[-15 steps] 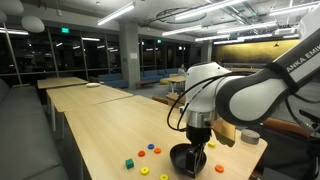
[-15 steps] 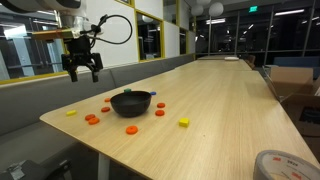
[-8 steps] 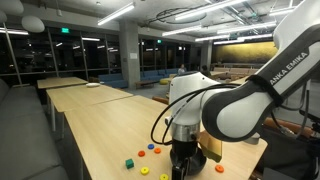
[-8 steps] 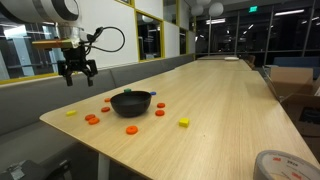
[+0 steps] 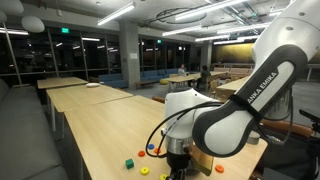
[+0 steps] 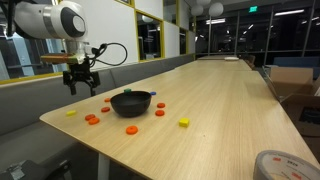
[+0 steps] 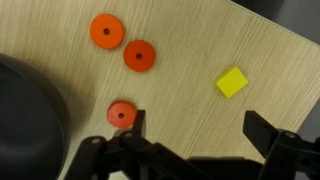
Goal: Put some of the discs on the table in the bowl
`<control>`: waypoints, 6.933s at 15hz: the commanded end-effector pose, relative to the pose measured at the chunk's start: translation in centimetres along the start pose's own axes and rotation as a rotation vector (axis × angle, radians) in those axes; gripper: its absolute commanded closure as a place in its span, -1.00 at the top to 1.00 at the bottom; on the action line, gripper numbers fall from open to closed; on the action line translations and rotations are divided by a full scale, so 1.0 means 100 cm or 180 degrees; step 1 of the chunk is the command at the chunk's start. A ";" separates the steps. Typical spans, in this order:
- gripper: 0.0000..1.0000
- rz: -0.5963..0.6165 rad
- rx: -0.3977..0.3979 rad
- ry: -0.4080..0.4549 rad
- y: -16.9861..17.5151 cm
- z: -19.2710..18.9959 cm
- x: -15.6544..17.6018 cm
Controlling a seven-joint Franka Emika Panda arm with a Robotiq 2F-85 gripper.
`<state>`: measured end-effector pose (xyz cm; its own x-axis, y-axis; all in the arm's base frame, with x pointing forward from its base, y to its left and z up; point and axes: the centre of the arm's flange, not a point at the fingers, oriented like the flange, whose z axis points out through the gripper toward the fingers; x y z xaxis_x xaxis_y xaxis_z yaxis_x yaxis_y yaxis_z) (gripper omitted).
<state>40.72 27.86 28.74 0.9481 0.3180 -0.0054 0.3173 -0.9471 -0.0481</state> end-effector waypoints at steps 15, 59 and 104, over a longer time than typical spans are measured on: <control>1.00 0.0625 -0.0175 0.0196 0.033 0.057 0.018; 1.00 0.0915 -0.0103 0.0099 0.071 0.066 0.025; 1.00 0.1590 -0.0526 0.0371 0.131 -0.026 0.017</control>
<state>47.10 13.50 29.30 0.9589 -0.2531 0.1279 -0.2723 -0.9477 0.1663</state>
